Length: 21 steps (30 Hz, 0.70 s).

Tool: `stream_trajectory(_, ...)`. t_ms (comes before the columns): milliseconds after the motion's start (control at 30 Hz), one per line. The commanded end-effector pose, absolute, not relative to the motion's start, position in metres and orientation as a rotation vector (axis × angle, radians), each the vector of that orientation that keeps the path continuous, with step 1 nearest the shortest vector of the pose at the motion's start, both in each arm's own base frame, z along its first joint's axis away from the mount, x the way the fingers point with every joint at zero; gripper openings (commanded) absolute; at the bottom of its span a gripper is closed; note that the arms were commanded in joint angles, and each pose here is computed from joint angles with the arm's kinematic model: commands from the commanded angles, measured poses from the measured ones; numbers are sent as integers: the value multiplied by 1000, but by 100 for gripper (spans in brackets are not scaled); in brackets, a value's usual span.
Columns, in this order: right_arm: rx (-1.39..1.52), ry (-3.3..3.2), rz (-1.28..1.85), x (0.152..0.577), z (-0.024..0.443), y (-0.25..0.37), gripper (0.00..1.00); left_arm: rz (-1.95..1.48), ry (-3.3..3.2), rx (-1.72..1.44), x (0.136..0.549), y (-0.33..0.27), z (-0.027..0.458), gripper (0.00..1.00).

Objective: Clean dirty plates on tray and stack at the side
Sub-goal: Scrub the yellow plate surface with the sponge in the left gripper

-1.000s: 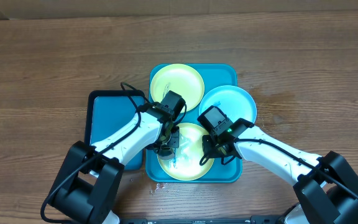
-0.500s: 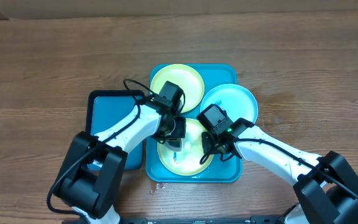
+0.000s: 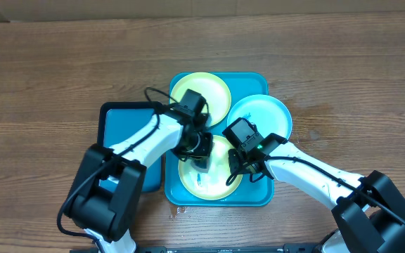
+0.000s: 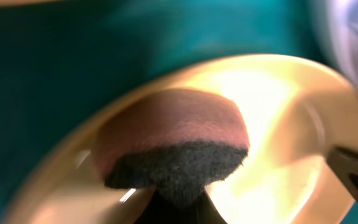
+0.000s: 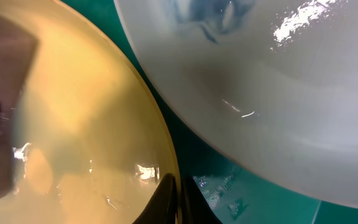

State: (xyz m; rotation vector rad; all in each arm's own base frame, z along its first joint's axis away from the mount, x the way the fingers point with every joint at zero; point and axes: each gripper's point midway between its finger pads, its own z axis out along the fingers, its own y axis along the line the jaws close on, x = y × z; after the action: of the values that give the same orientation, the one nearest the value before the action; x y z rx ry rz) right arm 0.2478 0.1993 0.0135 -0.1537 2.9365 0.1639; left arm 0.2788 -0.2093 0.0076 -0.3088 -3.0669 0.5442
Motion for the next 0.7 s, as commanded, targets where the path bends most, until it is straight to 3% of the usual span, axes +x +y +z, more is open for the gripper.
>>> stream_trajectory(0,-167,2930,168,249,13,202,4,575,-2930,-661,243,-235,-7,4)
stream_trajectory(133,-166,2929,165,249,13,201,4,479,-2875,-688,226,-226,-9,4)
stream_trajectory(500,-165,2928,152,249,13,200,4,-153,-3014,-32,249,-130,-17,4)
stream_trajectory(667,-165,2928,153,249,13,200,4,-120,-3110,-146,281,-122,-18,4)
